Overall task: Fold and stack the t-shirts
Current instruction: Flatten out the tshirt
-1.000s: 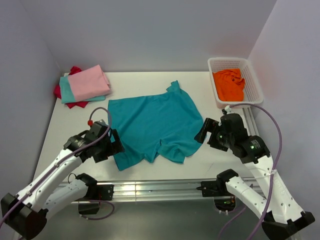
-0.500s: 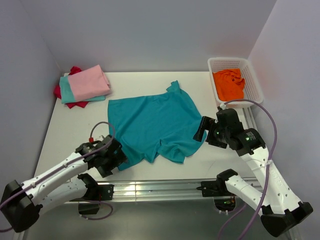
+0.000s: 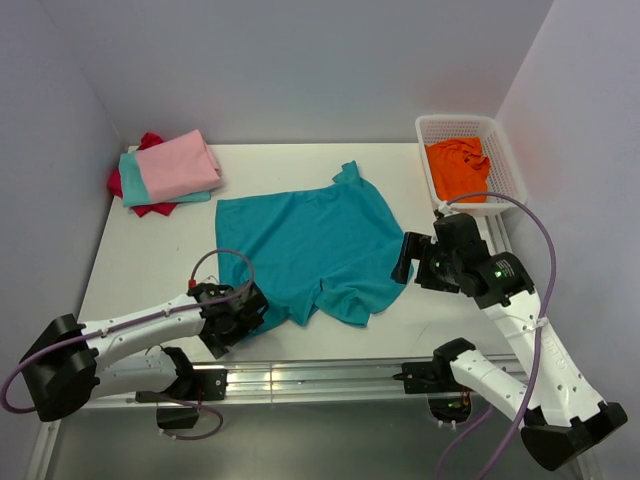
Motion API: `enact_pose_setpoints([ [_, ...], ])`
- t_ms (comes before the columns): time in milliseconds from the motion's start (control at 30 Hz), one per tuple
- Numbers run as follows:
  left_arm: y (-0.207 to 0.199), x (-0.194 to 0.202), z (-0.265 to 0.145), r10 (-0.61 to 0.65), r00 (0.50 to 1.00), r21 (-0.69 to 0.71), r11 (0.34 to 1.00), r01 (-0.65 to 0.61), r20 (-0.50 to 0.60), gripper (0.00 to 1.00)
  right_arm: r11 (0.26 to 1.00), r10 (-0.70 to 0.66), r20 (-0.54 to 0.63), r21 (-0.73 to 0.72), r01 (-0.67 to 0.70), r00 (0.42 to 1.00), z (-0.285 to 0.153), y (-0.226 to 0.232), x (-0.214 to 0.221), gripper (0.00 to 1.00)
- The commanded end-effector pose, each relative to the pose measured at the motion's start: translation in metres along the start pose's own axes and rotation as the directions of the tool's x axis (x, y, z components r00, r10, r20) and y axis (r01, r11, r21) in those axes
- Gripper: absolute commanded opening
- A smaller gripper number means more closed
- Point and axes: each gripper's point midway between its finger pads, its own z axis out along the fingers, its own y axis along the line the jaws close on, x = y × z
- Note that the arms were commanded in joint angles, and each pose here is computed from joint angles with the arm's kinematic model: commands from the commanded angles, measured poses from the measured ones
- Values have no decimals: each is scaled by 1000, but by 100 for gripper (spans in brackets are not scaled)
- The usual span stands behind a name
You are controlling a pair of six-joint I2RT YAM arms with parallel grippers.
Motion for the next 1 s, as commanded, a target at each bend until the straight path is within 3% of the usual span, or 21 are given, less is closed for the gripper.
enact_pose_setpoints([
  [0,-15,-15,-1,-46,996,30,999,44,83,89,999,-37,41,7,37,998,-14,-2,-6,95],
  [133,-21,-15,5,-19,995,18,1000,18,93,89,999,-31,41,7,31,999,-14,-2,-6,95],
  [233,-24,-10,15,2,997,12,1000,-3,79,68,1000,-21,38,8,20,999,-14,-1,-7,95],
  [267,-21,-8,20,10,997,-3,1000,-10,75,53,1000,-21,36,9,20,999,-13,-1,-7,95],
  [333,-27,-5,26,17,998,19,1000,-19,64,47,1000,-16,34,9,16,999,-12,-1,-6,95],
  [367,-22,-3,31,24,998,2,1000,-24,63,39,1000,-13,31,7,13,999,-12,-1,-5,95],
  [433,-22,-1,35,29,998,10,1000,-30,56,30,999,-9,12,-34,9,1000,-10,6,-1,95],
  [467,-19,-1,39,24,998,2,1000,-24,53,12,997,-13,-9,-74,12,1000,-9,12,4,95],
  [533,-19,-5,39,25,998,1,1000,-25,57,0,983,-11,-95,-185,-6,995,-2,29,24,95],
  [600,-24,-12,32,17,997,21,1000,-19,70,0,982,-2,-184,-188,-33,983,14,31,43,95],
  [733,-36,-24,21,52,995,58,997,-57,89,0,985,-10,-234,-169,-30,972,35,32,58,96],
  [967,-57,-31,11,107,990,96,989,-115,92,0,981,91,-349,-129,-144,933,87,30,104,95],
])
